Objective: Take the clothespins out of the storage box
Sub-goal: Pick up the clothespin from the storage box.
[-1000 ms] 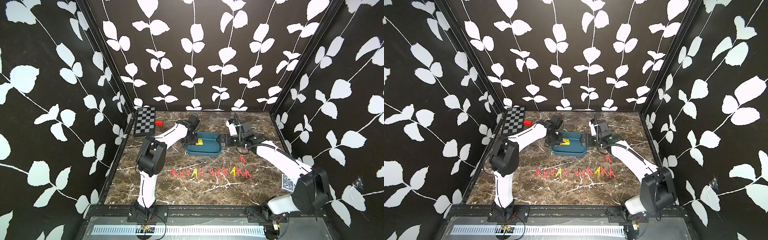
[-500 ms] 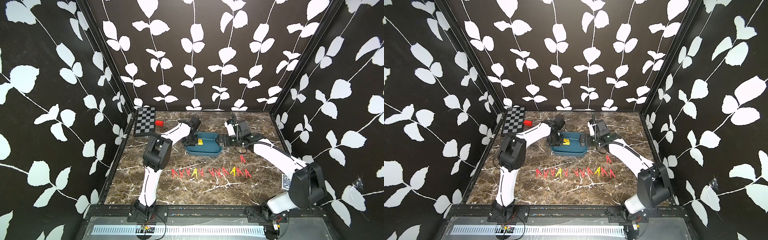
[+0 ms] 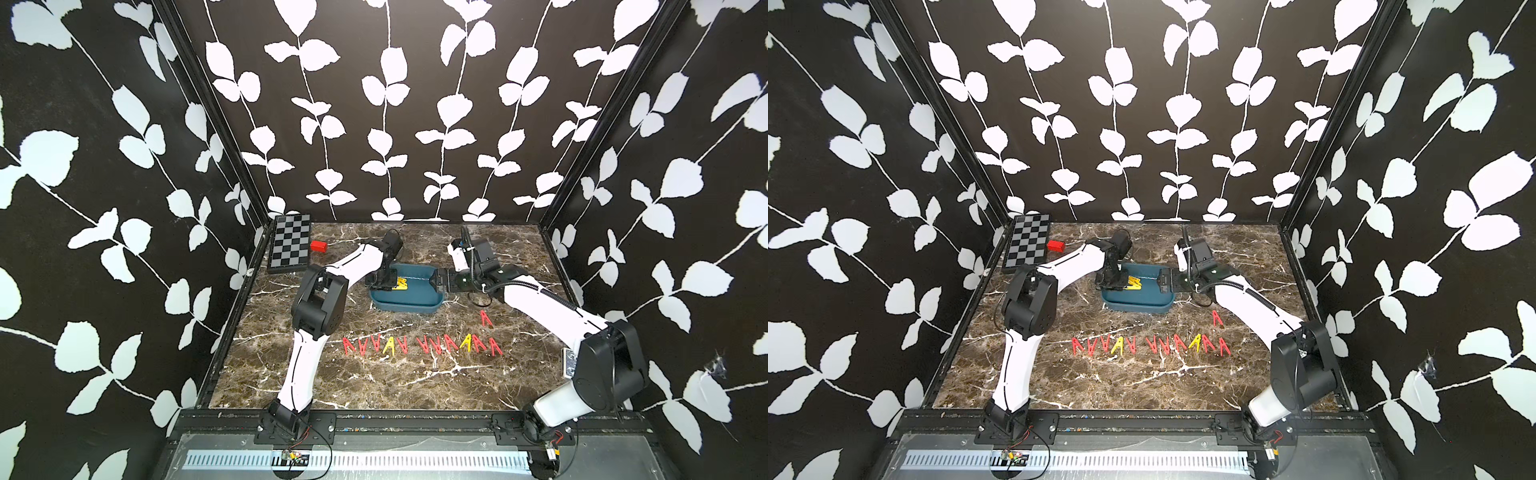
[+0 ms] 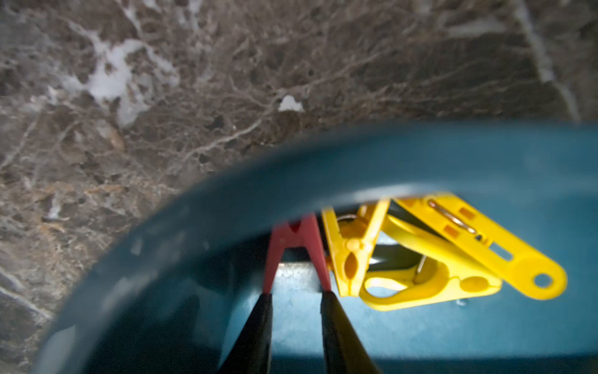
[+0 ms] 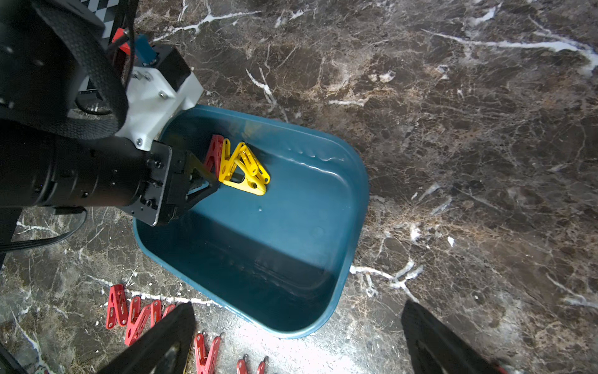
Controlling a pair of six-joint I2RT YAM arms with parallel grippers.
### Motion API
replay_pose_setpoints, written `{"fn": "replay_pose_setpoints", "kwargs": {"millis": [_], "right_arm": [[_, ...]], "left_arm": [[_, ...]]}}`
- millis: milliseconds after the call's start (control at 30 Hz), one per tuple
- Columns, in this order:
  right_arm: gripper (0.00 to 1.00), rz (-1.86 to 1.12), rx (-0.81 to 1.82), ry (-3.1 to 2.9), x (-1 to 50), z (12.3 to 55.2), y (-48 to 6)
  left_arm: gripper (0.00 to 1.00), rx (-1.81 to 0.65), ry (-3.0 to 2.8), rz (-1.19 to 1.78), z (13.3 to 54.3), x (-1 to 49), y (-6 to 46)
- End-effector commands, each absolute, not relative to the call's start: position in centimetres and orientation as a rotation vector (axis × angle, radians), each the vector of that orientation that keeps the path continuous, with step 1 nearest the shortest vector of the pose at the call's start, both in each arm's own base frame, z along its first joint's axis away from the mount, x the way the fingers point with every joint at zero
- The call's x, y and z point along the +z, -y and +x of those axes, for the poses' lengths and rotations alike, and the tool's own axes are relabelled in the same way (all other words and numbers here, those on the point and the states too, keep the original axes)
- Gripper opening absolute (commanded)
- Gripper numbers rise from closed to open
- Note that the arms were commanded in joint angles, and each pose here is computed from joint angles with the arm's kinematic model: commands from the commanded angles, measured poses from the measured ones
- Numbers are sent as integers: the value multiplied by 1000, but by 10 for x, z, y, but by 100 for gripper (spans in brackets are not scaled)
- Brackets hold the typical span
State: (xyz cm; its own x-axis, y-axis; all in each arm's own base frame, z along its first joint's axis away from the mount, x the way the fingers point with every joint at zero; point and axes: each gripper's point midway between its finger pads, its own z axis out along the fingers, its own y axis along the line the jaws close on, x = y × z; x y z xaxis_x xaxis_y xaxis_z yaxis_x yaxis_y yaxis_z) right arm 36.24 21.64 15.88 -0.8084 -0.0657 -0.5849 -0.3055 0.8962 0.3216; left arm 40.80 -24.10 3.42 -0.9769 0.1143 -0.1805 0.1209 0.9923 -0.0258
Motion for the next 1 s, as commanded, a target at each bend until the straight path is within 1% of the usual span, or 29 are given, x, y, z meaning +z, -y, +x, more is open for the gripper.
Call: {"fn": "replay_pose_setpoints", "kwargs": {"millis": [0,267,433,567,767,967], "right_arm": [[99,-264,580,-2446,168,368,-225],[99,-262,589,-2448,167,367,-226],[99,-260,592,-2450,166,367,-227],[99,-256,591,-2455,164,367,-226],[99,-263,604,-2454,165,368,-230],[99,-270,612,-2454,166,368,-232]], "left_arm": [[29,-56,-2955,188,409,45,239],[28,-49,-2897,190,413,69,236],[27,-15,-2883,216,416,73,233],[27,6,-2885,230,418,69,232],[24,40,-2911,256,423,54,230],[23,37,-2942,261,422,40,228]]}}
